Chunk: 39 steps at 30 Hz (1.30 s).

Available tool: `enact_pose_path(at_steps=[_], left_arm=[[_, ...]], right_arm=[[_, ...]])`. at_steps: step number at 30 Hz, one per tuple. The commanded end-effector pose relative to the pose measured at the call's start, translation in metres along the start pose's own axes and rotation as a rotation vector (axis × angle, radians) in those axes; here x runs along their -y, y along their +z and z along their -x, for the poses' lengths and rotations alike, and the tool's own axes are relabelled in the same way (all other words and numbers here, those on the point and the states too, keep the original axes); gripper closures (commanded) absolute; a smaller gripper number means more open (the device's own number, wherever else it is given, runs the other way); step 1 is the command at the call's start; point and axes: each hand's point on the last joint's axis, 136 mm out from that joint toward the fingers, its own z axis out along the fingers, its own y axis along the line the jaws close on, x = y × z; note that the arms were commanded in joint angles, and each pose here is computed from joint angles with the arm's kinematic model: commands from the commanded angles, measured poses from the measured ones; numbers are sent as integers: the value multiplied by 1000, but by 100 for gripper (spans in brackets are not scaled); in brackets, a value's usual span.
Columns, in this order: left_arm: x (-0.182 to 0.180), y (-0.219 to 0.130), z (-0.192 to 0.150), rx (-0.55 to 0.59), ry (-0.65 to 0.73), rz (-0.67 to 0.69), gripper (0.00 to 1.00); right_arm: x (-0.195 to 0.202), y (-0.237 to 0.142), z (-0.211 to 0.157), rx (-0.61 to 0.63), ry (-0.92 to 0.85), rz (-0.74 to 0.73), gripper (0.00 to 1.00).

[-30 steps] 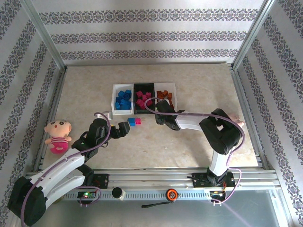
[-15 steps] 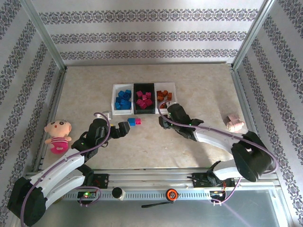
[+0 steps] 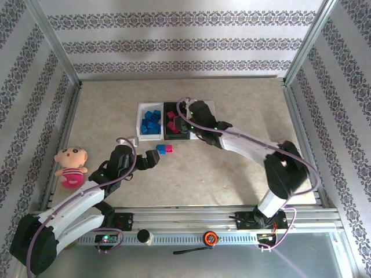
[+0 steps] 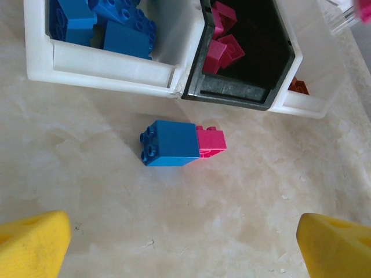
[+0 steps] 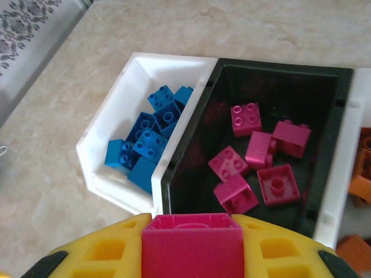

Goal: Sort the legos into containers by color
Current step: Place the lego in the container, then move the lego to the center of the table.

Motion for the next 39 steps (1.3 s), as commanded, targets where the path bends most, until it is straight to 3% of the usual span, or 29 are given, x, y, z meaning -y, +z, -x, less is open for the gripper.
enact_pose_path(at_steps=[1, 7, 11, 13, 18, 25, 31, 37, 39], left_arm=[[2, 0, 2, -14, 21, 2, 0], [0, 4, -2, -48, 32, 17, 0], [0, 6, -2, -62, 50, 25, 0], [0, 8, -2, -80, 67, 39, 2], [2, 26, -3, -134, 98, 51, 18], [11, 66, -13, -210, 104, -1, 20], [13, 93, -9, -206, 105, -3, 20], [1, 106, -11, -196, 94, 46, 26], [-11, 106, -13, -200, 83, 95, 34]], right_arm=[[5, 26, 8, -5, 2, -38, 72], [12, 58, 15, -14, 51, -59, 68], [16, 60, 24, -5, 63, -67, 39], [15, 53, 30, 10, 67, -59, 35], [11, 26, 31, 39, 61, -38, 34], [18, -5, -4, 15, 73, -28, 35], [28, -29, -30, 7, 89, -32, 35], [28, -42, -45, -6, 90, -17, 35], [28, -44, -49, -9, 86, -18, 35]])
